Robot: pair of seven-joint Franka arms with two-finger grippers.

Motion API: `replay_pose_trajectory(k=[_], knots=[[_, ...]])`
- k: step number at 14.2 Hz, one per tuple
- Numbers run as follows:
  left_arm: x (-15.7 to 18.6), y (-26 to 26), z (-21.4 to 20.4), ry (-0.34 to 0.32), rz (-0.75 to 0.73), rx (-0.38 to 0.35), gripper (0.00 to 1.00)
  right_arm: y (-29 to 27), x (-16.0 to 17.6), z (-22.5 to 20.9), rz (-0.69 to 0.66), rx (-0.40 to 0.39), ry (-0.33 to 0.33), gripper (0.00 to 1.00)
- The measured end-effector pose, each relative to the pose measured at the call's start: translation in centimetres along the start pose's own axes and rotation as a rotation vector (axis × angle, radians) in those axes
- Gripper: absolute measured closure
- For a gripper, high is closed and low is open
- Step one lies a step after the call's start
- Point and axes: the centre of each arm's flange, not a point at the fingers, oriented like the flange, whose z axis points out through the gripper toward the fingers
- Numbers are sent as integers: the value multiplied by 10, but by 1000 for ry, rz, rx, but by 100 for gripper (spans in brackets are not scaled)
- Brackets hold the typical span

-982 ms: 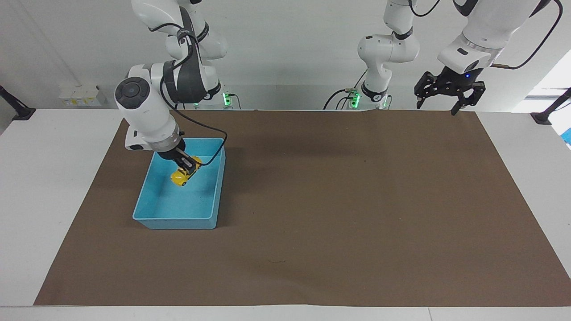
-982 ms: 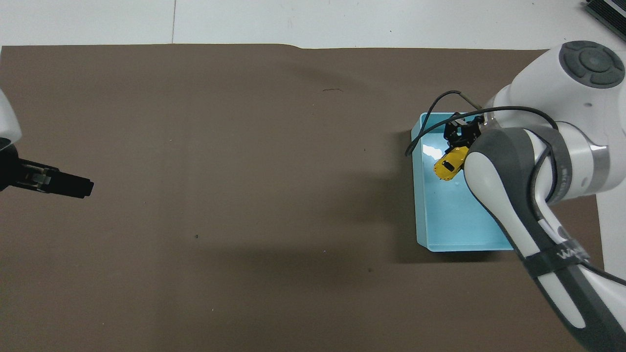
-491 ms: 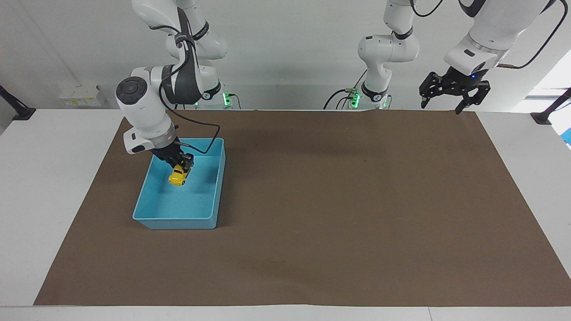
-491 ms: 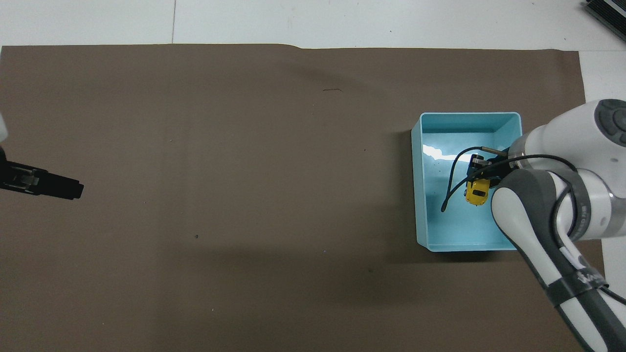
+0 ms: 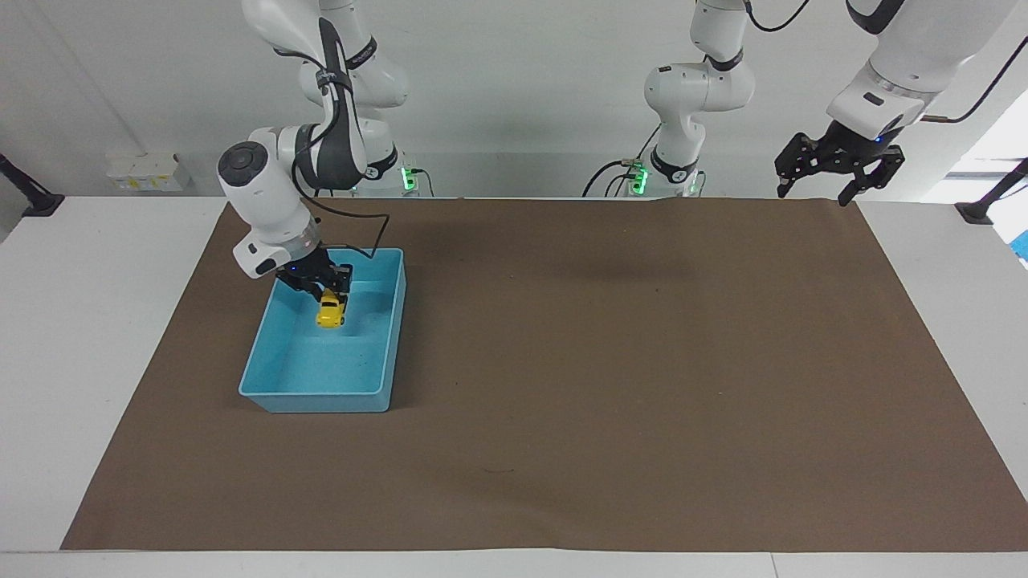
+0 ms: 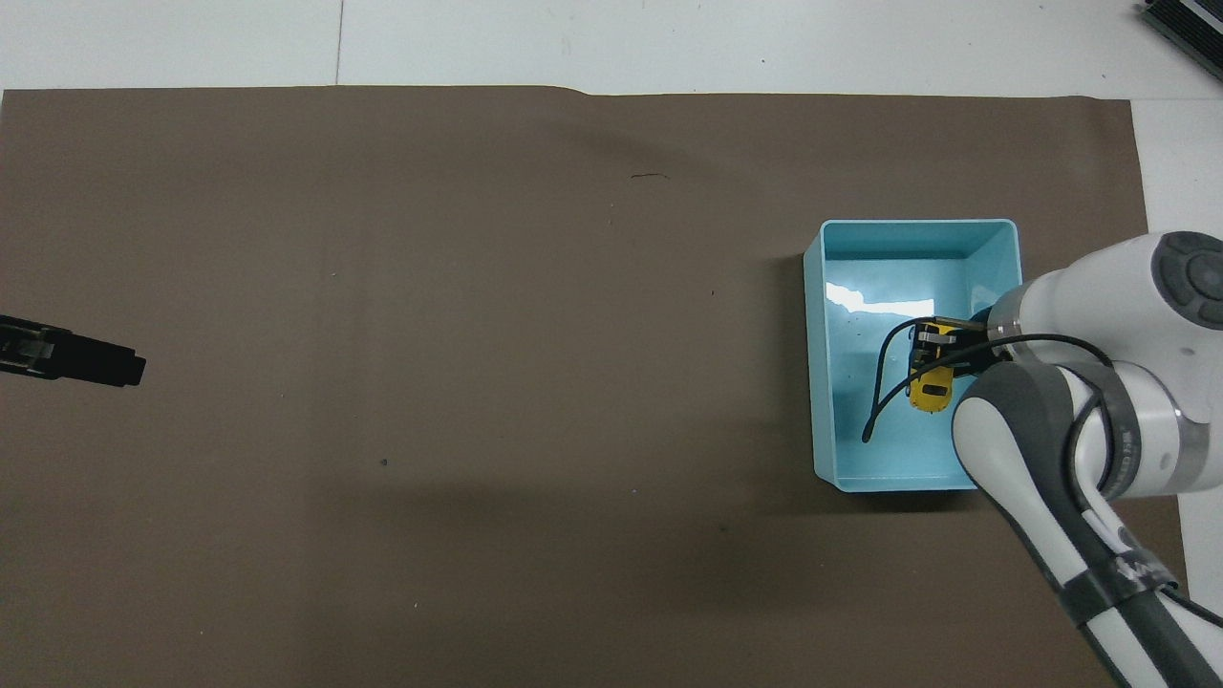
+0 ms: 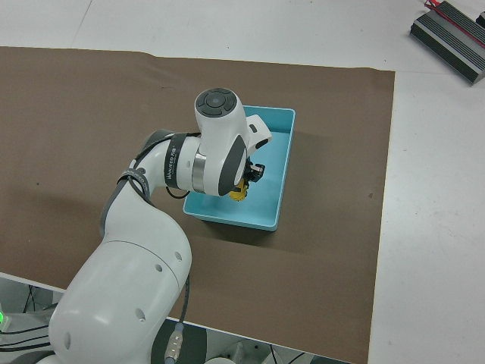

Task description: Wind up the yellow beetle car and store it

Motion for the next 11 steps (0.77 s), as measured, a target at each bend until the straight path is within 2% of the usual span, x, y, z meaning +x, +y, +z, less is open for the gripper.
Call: replay_pose_trajectory(k=[4, 11], knots=[[8, -1, 12, -20, 0, -4, 0, 7, -8, 18, -26, 9, -3, 57], [-2, 1, -7, 19, 1, 4, 0, -8, -11, 46, -58, 4, 5, 57]])
